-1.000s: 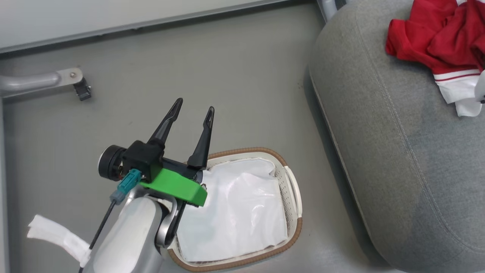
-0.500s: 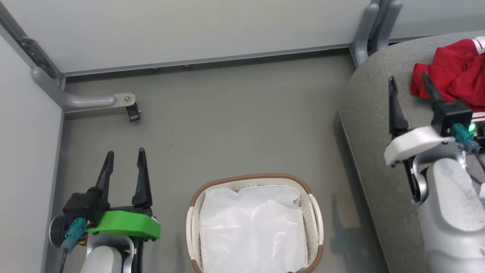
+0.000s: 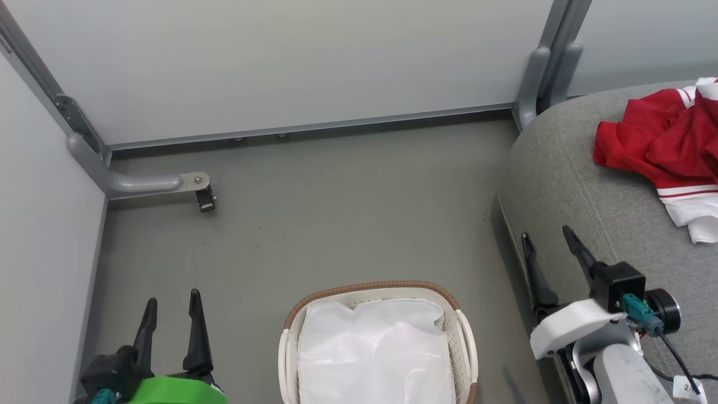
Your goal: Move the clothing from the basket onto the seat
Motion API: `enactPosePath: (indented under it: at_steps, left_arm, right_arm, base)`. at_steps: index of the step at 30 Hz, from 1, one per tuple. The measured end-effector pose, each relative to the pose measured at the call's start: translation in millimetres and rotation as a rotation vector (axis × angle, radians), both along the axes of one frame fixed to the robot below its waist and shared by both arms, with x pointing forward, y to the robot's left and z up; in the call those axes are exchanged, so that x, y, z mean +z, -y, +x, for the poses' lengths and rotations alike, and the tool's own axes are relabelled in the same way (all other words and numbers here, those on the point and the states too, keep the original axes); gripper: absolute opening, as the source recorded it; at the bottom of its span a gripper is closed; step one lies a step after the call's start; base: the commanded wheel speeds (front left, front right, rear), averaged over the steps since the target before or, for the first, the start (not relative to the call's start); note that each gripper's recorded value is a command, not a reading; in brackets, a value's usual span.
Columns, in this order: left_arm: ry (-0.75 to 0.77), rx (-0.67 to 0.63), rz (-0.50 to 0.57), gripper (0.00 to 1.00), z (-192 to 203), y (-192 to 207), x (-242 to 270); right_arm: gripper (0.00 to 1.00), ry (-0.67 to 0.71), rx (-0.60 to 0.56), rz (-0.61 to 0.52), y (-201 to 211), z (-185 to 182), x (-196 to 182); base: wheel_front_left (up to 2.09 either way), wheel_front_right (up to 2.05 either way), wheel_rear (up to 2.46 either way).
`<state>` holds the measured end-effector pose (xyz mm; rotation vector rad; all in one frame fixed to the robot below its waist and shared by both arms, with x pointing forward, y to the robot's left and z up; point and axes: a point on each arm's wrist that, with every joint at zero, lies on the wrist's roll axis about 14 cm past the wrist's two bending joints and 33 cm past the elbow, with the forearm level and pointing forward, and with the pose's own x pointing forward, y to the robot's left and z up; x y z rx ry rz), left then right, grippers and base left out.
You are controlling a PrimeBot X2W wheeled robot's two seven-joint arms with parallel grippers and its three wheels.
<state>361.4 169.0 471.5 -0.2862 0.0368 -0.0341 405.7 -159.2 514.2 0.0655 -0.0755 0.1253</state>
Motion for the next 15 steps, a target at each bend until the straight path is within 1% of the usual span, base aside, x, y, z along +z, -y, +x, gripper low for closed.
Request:
enactPosePath:
  at_steps: [7, 15]
  left_arm:
    - [0.009, -0.002, -0.008, 1.0, -15, 4, 4]
    - [0.028, 0.001, -0.008, 1.0, -19, 5, 10]
  right_arm:
    - [1.0, -0.029, -0.001, 0.04, -1, -26, -10]
    - [1.0, -0.017, 0.003, 0.048, -3, -33, -6]
  base:
    - [0.0, 0.0, 0.0]
    - [0.0, 0.0, 0.0]
